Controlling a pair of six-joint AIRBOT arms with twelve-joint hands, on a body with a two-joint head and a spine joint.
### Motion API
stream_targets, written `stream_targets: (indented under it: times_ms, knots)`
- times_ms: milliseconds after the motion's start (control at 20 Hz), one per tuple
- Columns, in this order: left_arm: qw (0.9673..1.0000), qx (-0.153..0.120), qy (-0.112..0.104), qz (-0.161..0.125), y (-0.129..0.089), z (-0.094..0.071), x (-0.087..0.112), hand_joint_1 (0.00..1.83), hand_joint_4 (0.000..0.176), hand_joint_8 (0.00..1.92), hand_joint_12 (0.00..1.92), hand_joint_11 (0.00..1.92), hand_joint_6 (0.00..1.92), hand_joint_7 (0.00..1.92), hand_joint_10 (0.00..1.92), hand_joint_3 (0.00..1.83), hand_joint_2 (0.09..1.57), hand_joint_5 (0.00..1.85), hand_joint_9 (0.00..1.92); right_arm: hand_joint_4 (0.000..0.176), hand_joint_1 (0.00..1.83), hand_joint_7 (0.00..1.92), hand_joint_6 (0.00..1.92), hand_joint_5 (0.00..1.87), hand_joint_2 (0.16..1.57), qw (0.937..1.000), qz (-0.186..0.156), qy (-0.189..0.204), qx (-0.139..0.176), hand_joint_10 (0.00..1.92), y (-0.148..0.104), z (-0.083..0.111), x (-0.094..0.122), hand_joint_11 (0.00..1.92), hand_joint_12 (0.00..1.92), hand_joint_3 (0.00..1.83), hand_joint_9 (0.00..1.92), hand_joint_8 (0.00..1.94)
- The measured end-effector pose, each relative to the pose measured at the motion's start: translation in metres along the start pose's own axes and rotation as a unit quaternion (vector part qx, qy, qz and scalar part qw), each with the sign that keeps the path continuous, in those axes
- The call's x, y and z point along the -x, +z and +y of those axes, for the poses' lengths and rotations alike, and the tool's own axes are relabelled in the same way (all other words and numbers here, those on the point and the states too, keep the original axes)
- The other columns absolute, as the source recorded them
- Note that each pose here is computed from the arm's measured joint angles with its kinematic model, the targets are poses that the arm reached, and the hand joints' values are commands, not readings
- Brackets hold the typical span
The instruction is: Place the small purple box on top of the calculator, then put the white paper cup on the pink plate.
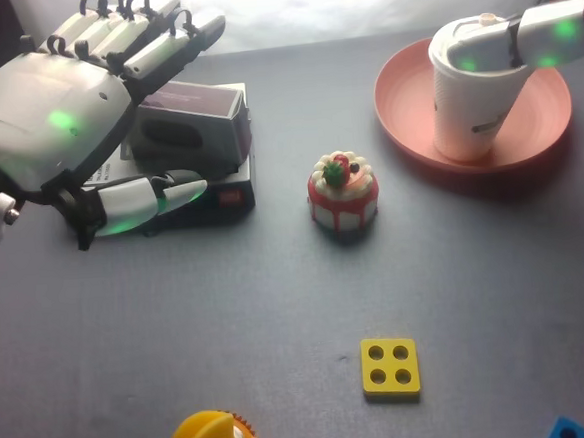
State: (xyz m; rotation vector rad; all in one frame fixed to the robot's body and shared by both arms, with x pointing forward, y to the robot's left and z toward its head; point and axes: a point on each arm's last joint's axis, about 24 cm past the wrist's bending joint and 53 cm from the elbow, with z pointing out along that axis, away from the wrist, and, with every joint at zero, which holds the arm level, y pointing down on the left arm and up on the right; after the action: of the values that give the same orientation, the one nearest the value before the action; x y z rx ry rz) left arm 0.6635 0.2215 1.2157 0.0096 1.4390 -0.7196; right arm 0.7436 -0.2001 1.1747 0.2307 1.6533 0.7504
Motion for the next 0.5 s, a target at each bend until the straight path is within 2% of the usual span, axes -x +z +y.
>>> stream_targets:
  times_ms: [50,100,150,200,300,350,400,450,500]
  knots:
    - [1.0,0.002,-0.002,-0.001,0.0,0.001,0.0,0.77,0.132,0.0,0.31,0.0,0.01,0.0,0.0,0.0,1.09,0.04,0.0,0.157,0.34,0.0,0.0,0.0,0.91,1.0,-0.003,-0.004,0.009,0.0,-0.002,0.006,0.002,0.0,0.0,0.02,0.0,0.0]
    - [1.0,0.003,-0.004,-0.003,-0.001,0.0,0.001,0.76,0.132,0.0,0.29,0.0,0.01,0.0,0.0,0.0,1.09,0.04,0.0,0.155,0.33,0.0,0.0,0.0,0.92,0.9999,-0.004,-0.008,0.015,0.0,-0.004,0.011,0.002,0.0,0.0,0.02,0.0,0.0]
    - [1.0,-0.001,-0.001,-0.005,-0.002,-0.001,0.003,0.77,0.14,0.0,0.39,0.0,0.01,0.0,0.0,0.0,1.09,0.04,0.0,0.172,0.36,0.0,0.0,0.0,0.87,0.9996,-0.004,-0.014,0.024,0.0,-0.008,0.018,0.003,0.0,0.0,0.0,0.0,0.0]
    - [1.0,-0.001,-0.002,-0.006,-0.002,-0.001,0.003,0.77,0.14,0.0,0.39,0.0,0.01,0.0,0.0,0.0,1.09,0.04,0.0,0.172,0.36,0.0,0.0,0.0,0.87,0.9993,-0.008,-0.017,0.032,0.0,-0.011,0.023,0.005,0.0,0.0,0.0,0.0,0.0]
    - [1.0,0.0,-0.001,-0.005,-0.003,-0.001,0.002,0.77,0.128,0.0,0.54,0.0,0.0,0.0,0.0,0.0,1.11,0.03,0.0,0.176,0.38,0.0,0.0,0.0,0.98,0.9982,-0.029,-0.021,0.049,0.0,-0.021,0.036,0.018,0.0,0.0,0.04,0.0,0.0]
    - [1.0,0.002,-0.005,-0.005,-0.005,0.0,0.001,0.77,0.126,0.0,0.55,0.0,0.0,0.0,0.0,0.0,1.11,0.03,0.0,0.176,0.38,0.0,0.0,0.0,0.99,0.9969,-0.047,-0.021,0.06,0.0,-0.03,0.043,0.029,0.0,0.0,0.05,0.0,0.0]
    - [1.0,0.001,-0.006,-0.004,-0.007,-0.001,0.0,0.83,0.124,0.0,0.34,0.0,0.0,0.0,0.0,0.0,1.13,0.01,0.0,0.176,0.37,0.0,0.0,0.0,0.98,0.9947,-0.067,-0.028,0.073,0.0,-0.041,0.05,0.041,0.0,0.0,0.04,0.0,0.0]
    - [1.0,0.0,-0.006,-0.005,-0.009,-0.001,0.001,0.83,0.124,0.0,0.34,0.0,0.0,0.0,0.0,0.0,1.13,0.01,0.0,0.176,0.37,0.0,0.0,0.0,0.98,0.993,-0.08,-0.033,0.08,0.0,-0.047,0.054,0.048,0.0,0.0,0.04,0.0,0.0]
    - [0.9999,-0.001,-0.007,-0.01,-0.011,0.0,0.004,0.79,0.112,0.0,0.41,0.0,0.0,0.0,0.01,0.01,1.15,0.01,0.01,0.176,0.41,0.0,0.0,0.0,0.98,0.9906,-0.096,-0.038,0.089,0.0,-0.059,0.057,0.055,0.0,0.0,0.04,0.0,0.0]
